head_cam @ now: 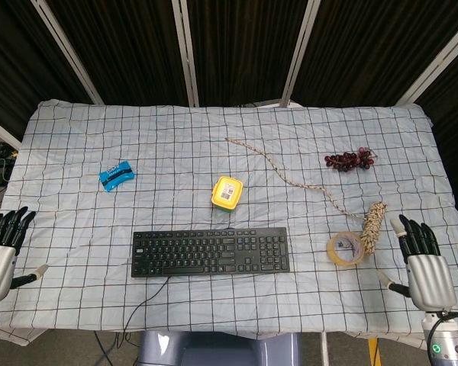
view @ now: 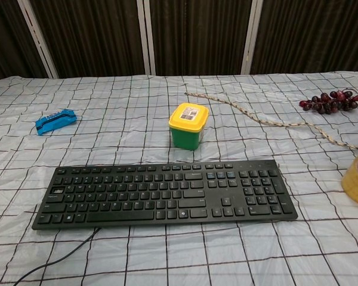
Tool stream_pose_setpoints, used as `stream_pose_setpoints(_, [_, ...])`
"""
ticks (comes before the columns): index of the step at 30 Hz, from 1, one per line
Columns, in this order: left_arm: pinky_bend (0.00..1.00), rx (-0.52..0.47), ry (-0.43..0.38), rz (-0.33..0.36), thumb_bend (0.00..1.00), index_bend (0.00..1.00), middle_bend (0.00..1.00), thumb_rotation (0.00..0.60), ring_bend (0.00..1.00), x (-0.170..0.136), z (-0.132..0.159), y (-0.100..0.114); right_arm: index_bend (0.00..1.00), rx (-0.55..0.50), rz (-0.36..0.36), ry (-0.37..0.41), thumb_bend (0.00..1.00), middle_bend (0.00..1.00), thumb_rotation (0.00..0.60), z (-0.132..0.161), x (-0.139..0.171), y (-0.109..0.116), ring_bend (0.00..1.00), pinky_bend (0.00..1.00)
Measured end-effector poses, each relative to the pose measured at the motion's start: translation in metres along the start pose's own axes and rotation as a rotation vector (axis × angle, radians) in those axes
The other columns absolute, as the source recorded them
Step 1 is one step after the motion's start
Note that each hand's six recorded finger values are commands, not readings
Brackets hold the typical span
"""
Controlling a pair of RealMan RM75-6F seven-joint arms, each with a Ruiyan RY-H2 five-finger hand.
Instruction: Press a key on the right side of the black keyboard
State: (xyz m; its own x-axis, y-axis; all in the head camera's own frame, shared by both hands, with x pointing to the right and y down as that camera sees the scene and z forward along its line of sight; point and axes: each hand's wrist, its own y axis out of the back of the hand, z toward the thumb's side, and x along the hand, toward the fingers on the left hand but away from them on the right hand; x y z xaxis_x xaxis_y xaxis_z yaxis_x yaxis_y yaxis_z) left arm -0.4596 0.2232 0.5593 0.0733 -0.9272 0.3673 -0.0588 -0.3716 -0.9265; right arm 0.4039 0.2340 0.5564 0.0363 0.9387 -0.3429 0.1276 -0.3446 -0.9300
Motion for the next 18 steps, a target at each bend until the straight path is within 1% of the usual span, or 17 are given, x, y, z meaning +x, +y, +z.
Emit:
stream_pose_setpoints(12, [0.00,0.002,0.001,0.006,0.05,0.00,0.00,0.600,0.00,-0.002,0.000,0.001,0.00,-0.013,0.008,0.018,0.11,0.00,0.600,0.004,0.002,-0.001,0.00,0.04])
stream_pose_setpoints(16, [0.00,-0.002,0.005,0.014,0.04,0.00,0.00,0.600,0.00,-0.003,-0.001,0.002,0.00,-0.022,0.014,0.037,0.11,0.01,0.600,0.009,0.001,-0.001,0.00,0.05])
stream_pose_setpoints(17, [0.00,-0.003,0.008,0.014,0.05,0.00,0.00,0.600,0.00,-0.003,-0.002,0.002,0.00,-0.023,0.017,0.045,0.11,0.02,0.600,0.011,0.000,-0.001,0.01,0.06])
stream_pose_setpoints(18, [0.00,-0.003,0.011,0.014,0.05,0.00,0.00,0.600,0.00,-0.003,-0.003,0.002,0.00,-0.025,0.020,0.053,0.11,0.05,0.600,0.013,-0.001,0.000,0.03,0.11])
